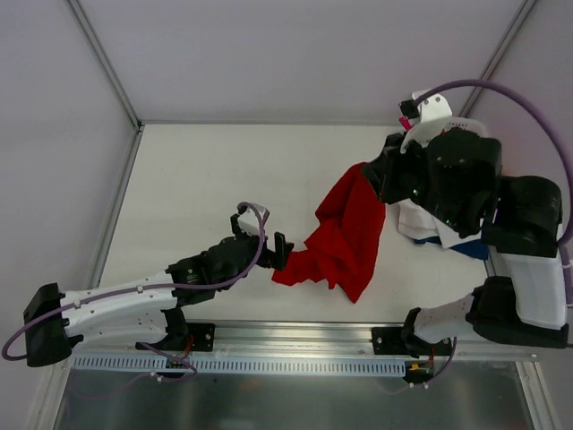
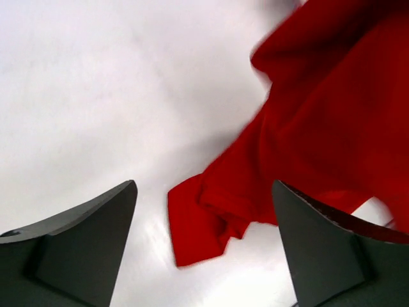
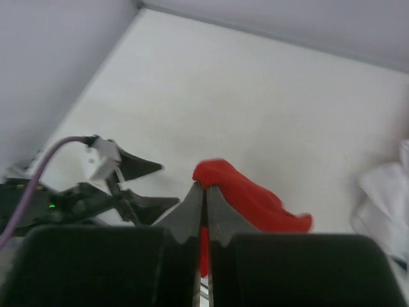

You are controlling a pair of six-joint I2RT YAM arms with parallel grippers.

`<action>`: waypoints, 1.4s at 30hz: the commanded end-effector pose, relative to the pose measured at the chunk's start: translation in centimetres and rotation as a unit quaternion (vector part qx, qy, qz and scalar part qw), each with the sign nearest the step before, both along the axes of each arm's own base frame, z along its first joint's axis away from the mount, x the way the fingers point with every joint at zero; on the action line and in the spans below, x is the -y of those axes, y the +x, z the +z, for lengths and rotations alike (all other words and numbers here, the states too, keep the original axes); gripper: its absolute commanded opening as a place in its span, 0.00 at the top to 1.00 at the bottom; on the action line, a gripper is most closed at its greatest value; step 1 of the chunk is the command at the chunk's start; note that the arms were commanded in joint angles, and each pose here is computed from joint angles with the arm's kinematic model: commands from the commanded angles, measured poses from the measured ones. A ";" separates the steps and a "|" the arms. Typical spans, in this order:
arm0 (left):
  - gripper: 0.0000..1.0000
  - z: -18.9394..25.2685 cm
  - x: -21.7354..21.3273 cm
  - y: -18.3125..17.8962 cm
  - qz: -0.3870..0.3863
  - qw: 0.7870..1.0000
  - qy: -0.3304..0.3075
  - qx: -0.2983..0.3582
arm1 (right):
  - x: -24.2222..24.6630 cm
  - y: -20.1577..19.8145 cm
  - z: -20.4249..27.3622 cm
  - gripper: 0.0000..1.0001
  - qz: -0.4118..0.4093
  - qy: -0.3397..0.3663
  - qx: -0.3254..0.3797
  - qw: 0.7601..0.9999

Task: Fold and stack the t-shirts
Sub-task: Flatten the tshirt out

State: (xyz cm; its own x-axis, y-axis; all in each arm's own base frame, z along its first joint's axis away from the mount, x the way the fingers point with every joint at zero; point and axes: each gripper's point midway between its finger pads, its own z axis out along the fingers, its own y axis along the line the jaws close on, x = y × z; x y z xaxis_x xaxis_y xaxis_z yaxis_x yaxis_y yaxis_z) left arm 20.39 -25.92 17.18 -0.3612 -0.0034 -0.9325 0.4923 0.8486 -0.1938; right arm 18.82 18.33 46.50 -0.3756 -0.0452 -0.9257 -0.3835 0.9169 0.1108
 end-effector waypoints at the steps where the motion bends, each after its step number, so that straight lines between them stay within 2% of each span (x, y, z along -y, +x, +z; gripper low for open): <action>1: 0.15 7.0 0.6 -0.3 -0.023 0.996 -0.065 0.064 | -8.1 -2.5 4.9 1.00 0.207 0.052 0.029 0.976; 2: 0.20 8.3 0.4 -0.7 -0.030 0.993 -0.081 0.075 | -9.8 -3.1 6.0 1.00 0.241 0.073 0.035 0.967; 3: 0.23 8.9 0.4 -1.2 -0.044 0.992 -0.088 0.081 | -13.0 -4.4 6.9 1.00 0.310 0.100 0.033 0.945; 4: 0.23 9.7 0.3 -1.8 -0.058 0.990 -0.094 0.092 | -13.7 -6.0 8.7 1.00 0.354 0.130 0.046 0.925; 5: 0.21 11.4 -0.3 -2.9 -0.077 0.984 -0.120 0.107 | -15.0 -7.0 8.6 0.99 0.389 0.141 0.039 0.910; 6: 0.18 12.4 -0.1 -4.1 -0.114 0.977 -0.134 0.118 | -16.4 -9.4 11.0 0.99 0.459 0.187 0.063 0.866; 7: 0.07 14.5 -1.2 -5.2 -0.130 0.968 -0.166 0.138 | -15.6 -11.0 12.4 1.00 0.484 0.212 0.076 0.846; 9: 0.01 16.0 -2.0 -6.9 -0.169 0.954 -0.185 0.162 | -16.9 -11.5 13.1 1.00 0.491 0.241 0.073 0.834; 10: 0.01 17.4 -3.2 -7.7 -0.174 0.946 -0.206 0.180 | -18.9 -10.5 12.2 0.99 0.482 0.234 0.059 0.842; 11: 0.01 17.7 -3.6 -8.2 -0.181 0.942 -0.210 0.189 | -18.0 -11.2 14.4 1.00 0.490 0.252 0.075 0.831; 13: 0.01 18.1 -4.6 -8.7 -0.187 0.937 -0.213 0.205 | -20.6 -11.2 13.8 0.99 0.511 0.254 0.059 0.819; 14: 0.01 17.4 -4.6 -8.6 -0.187 0.938 -0.208 0.203 | -21.2 -12.3 14.1 0.99 0.543 0.264 0.058 0.795; 16: 0.01 16.7 -4.6 -8.6 -0.184 0.941 -0.207 0.194 | -20.5 -13.4 15.1 0.99 0.559 0.271 0.081 0.780; 18: 0.01 15.4 -4.1 -8.5 -0.186 0.945 -0.201 0.177 | -19.5 -13.1 15.3 0.99 0.544 0.248 0.123 0.792; 22: 0.01 12.2 -3.6 -7.1 -0.156 0.964 -0.163 0.139 | -15.1 -11.2 14.2 1.00 0.473 0.201 0.153 0.844; 23: 0.01 10.9 -4.3 -5.6 -0.108 0.976 -0.142 0.129 | -11.7 -10.3 15.3 1.00 0.420 0.204 0.179 0.866; 24: 0.01 9.7 -4.7 -4.8 -0.078 0.982 -0.126 0.114 | -11.3 -9.2 13.5 1.00 0.394 0.179 0.172 0.885; 25: 0.01 7.3 -4.8 -3.8 -0.049 0.991 -0.081 0.091 | -9.9 -8.4 13.1 1.00 0.365 0.162 0.184 0.898; 26: 0.01 6.1 -5.9 -2.4 0.009 0.995 -0.063 0.079 | -7.8 -6.2 12.3 1.00 0.295 0.140 0.187 0.927; 27: 0.01 4.8 -6.4 -1.9 0.033 0.997 -0.039 0.065 | -5.1 -6.0 12.5 1.00 0.265 0.139 0.198 0.934; 29: 0.01 2.0 -7.3 -1.0 0.092 0.995 0.009 0.032 | -2.6 -3.8 10.0 1.00 0.189 0.090 0.193 0.959; 32: 0.01 0.1 -7.1 -0.6 0.115 0.992 0.051 0.005 | 0.7 -2.5 8.0 1.00 0.123 0.051 0.190 0.973; 34: 0.01 -0.6 -6.5 -0.4 0.115 0.991 0.069 -0.003 | 1.6 -2.5 7.2 1.00 0.111 0.041 0.185 0.976; 42: 0.01 -3.6 -5.5 -0.1 0.118 0.986 0.113 -0.029 | 0.8 -1.8 2.7 1.00 0.101 -0.004 0.147 0.984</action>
State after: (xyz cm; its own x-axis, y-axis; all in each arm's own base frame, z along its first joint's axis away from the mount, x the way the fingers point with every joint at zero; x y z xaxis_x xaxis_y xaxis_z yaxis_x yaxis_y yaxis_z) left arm 19.97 -20.87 13.82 -0.4175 0.1158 -0.9013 0.3201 0.9470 -0.0267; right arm 16.03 17.66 49.80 -0.0767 -0.0836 -0.9935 -0.6251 0.7804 -0.0174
